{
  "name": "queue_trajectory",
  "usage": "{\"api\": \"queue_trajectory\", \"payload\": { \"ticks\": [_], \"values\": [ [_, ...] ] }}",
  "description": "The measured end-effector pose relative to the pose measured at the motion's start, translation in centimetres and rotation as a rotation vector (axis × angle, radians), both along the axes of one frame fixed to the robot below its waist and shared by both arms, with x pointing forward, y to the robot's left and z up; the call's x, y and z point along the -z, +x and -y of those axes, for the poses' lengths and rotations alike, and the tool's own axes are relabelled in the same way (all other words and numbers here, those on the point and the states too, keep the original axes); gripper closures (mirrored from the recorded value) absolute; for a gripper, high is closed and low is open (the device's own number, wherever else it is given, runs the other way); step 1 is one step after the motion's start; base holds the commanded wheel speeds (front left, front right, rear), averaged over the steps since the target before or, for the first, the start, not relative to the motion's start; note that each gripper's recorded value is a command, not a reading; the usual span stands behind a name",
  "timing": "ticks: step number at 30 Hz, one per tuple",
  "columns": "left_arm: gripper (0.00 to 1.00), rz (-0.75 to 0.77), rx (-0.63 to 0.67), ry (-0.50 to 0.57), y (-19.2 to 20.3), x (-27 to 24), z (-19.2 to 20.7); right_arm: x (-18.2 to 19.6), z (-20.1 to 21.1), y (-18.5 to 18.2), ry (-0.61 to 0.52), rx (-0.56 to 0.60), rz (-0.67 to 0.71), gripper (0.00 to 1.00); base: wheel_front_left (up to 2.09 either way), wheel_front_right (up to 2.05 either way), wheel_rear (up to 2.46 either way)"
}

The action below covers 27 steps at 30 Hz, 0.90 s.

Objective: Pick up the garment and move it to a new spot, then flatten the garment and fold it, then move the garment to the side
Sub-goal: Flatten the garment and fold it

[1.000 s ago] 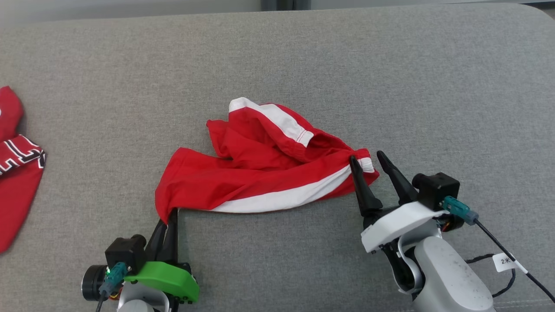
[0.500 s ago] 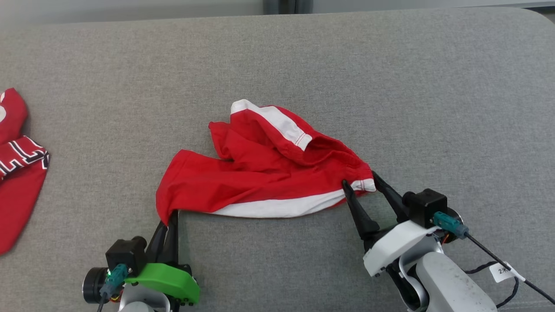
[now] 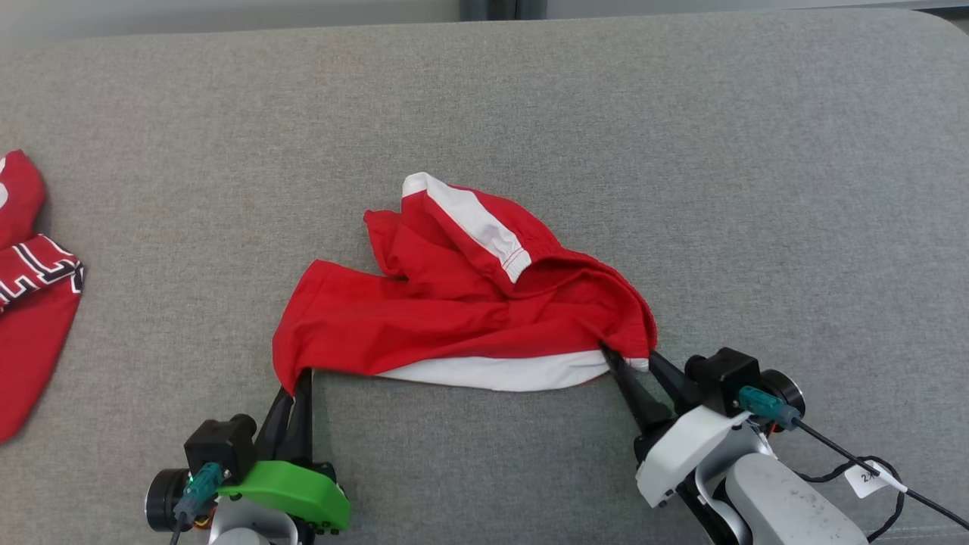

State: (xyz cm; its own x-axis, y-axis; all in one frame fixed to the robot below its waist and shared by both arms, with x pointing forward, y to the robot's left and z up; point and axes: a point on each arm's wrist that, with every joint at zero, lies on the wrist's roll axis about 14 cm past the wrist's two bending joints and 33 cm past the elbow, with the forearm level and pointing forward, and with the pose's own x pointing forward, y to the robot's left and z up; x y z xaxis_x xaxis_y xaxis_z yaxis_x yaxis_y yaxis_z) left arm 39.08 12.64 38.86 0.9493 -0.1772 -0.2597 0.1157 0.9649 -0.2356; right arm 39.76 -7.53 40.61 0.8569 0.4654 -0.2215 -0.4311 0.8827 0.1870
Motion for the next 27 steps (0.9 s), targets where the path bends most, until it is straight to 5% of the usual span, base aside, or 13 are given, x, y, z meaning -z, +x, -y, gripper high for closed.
{"api": "queue_trajectory", "payload": {
  "ticks": [11,18,27],
  "values": [
    [1.0,0.118,-0.005,-0.007,0.8,-3.8,-0.3,-4.0,0.8,0.2,0.071,0.06,0.098,1.0,0.0,0.0,0.0],
    [1.0,0.336,0.025,-0.057,3.1,-11.4,0.7,-10.8,2.0,1.1,0.174,0.118,0.268,1.0,0.0,0.0,0.0],
    [1.0,0.76,0.118,0.059,6.7,-27.2,-0.2,-23.3,3.6,3.6,0.149,0.062,0.622,1.0,0.0,0.0,0.0]
  ]
}}
